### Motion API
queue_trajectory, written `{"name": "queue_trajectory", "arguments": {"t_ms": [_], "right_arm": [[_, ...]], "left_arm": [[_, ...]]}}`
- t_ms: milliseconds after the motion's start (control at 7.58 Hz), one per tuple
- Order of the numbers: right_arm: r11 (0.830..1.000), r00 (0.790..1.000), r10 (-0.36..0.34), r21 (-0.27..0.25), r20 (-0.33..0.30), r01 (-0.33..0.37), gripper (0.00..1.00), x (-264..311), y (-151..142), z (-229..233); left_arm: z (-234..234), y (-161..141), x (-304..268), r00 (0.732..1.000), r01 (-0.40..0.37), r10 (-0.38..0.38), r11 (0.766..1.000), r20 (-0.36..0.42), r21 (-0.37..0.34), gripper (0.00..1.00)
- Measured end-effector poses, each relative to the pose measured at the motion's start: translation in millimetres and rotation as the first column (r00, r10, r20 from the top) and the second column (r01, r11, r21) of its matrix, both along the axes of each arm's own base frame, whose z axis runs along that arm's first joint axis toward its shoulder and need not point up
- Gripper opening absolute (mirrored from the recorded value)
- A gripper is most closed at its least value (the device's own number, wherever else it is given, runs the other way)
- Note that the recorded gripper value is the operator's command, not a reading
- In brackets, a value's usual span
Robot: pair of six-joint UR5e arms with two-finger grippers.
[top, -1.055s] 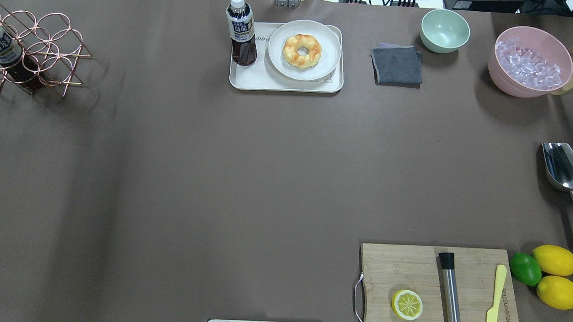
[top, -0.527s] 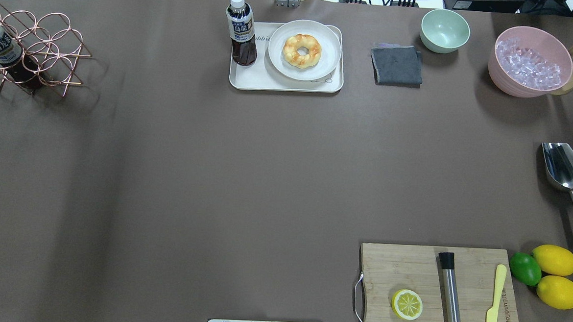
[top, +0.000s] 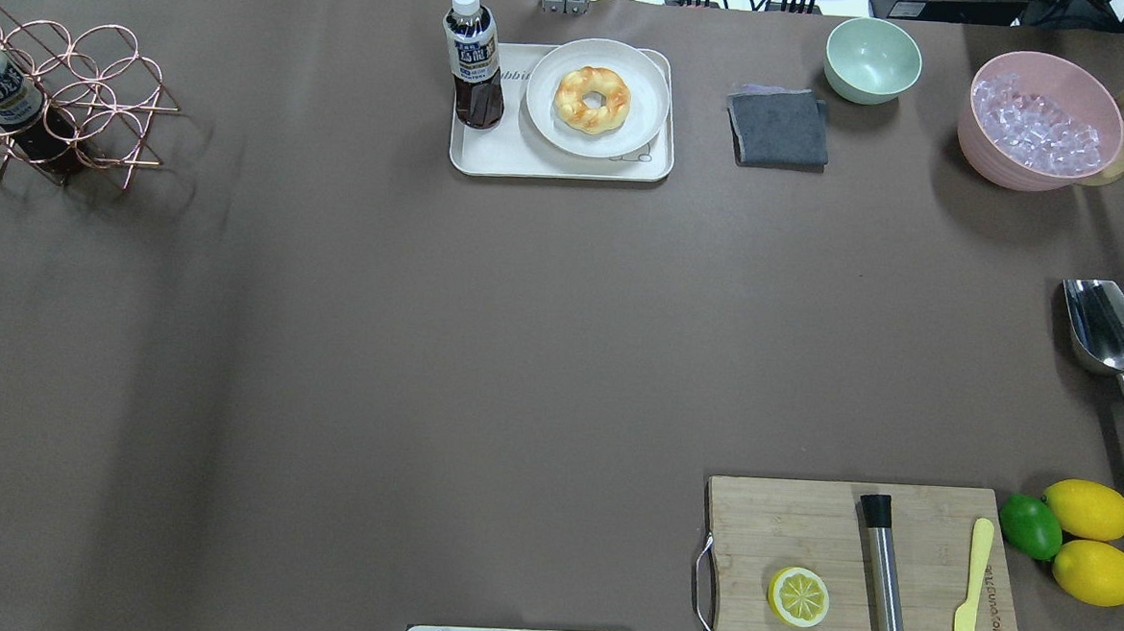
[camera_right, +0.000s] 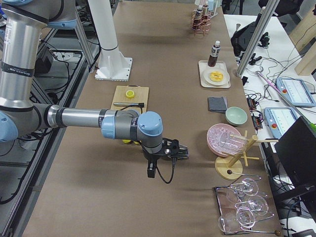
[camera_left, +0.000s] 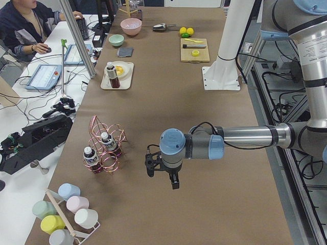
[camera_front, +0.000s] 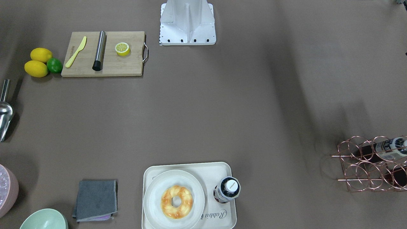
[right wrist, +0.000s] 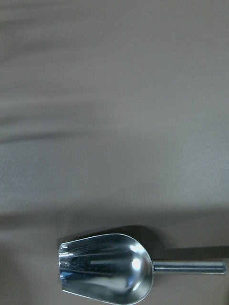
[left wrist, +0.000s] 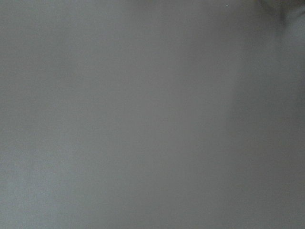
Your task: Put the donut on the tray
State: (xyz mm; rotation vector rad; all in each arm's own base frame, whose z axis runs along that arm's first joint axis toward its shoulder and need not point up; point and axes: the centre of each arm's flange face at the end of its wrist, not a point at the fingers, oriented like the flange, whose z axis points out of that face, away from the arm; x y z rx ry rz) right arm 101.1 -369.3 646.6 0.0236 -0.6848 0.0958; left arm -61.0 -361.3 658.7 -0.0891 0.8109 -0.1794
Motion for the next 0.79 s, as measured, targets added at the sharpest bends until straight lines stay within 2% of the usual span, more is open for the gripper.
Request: {"name": "queue_trajectory", "arguments": {"t_ms": [791], "right_arm": [[1.0, 1.0, 0.026, -0.011, 0.006, -0.026, 1.0, 8.7, 7.7, 4.0]], "left_arm": [[0.3, 0.0, 0.6, 1.0, -0.001, 0.001, 1.0, 0.0, -0.001, 0.99]]}}
